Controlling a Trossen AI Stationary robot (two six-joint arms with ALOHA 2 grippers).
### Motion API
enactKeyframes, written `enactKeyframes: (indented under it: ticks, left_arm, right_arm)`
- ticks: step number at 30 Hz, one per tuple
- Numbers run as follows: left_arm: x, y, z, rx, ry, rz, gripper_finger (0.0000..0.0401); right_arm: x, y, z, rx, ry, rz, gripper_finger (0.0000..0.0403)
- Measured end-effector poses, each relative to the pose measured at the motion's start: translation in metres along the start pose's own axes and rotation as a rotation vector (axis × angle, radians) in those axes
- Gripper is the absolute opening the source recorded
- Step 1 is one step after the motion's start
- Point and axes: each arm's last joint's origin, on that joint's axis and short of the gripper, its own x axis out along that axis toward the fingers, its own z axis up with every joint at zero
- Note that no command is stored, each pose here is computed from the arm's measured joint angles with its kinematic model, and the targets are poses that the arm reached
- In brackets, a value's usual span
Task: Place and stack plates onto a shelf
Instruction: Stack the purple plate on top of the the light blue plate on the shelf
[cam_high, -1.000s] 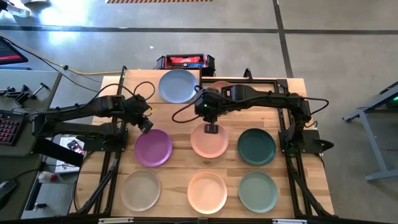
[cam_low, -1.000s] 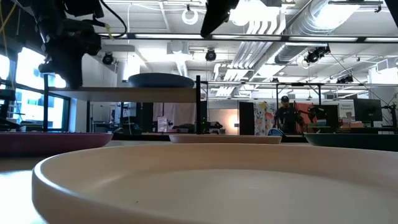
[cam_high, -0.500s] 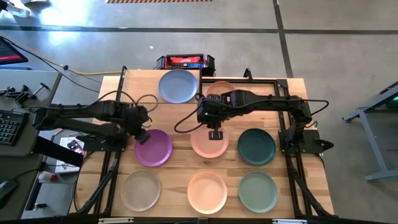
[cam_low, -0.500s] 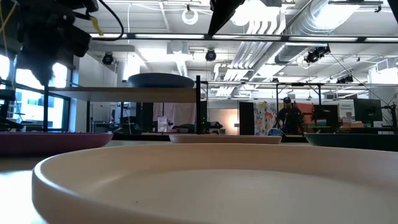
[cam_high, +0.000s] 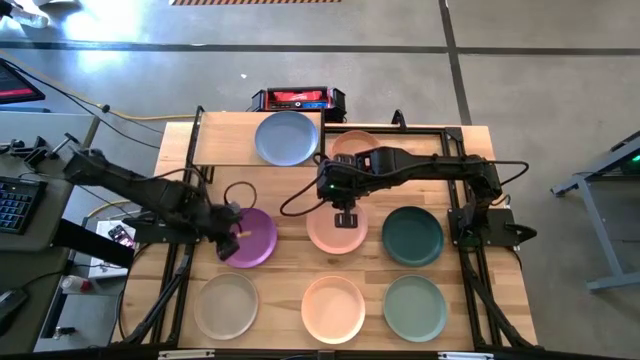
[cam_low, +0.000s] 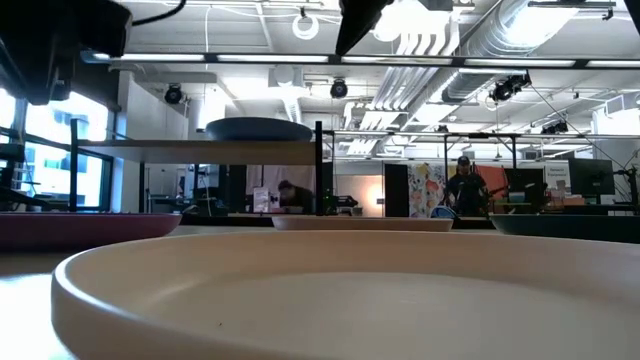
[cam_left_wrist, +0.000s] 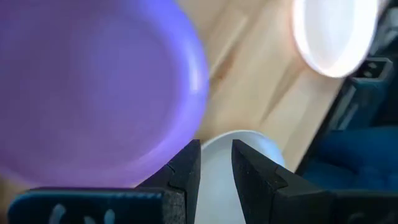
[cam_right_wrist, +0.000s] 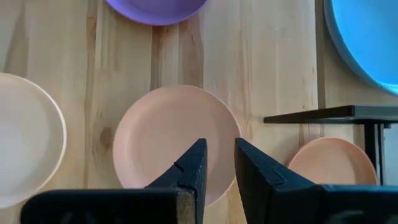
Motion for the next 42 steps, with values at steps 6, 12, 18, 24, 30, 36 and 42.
enactKeyframes:
  ticks: [6,12,18,24,30,36,42]
  left_arm:
    - [0.021,-0.015,-0.005,0.095,0.032,0.026,0.0078]
    - [0.045,-0.020,-0.005,0.093,0.148,0.065,0.0079]
    - [0.063,-0.032,0.001,0.129,0.146,-0.008,0.0094]
    - [0.078,-0.032,0.003,0.130,0.129,0.054,0.0116]
    - [0.093,-0.029,0.004,0.130,0.114,0.138,0.0119]
    - [0.109,-0.026,0.004,0.137,0.145,0.201,0.0119]
    - [0.124,-0.021,0.003,0.141,0.179,0.264,0.0119]
  right_arm:
    - [0.000,0.000,0.000,0.091,0.002,0.001,0.0060]
    - [-0.001,0.008,0.000,0.100,-0.001,0.000,0.0060]
    - [-0.003,0.019,0.001,0.118,-0.014,0.012,0.0060]
    - [-0.005,0.032,0.002,0.158,-0.025,-0.011,0.0060]
    - [-0.006,0.040,0.001,0.153,-0.029,-0.007,0.0060]
    - [-0.007,0.042,0.001,0.170,-0.030,-0.006,0.0060]
    - [-0.006,0.042,0.002,0.171,-0.033,-0.008,0.0060]
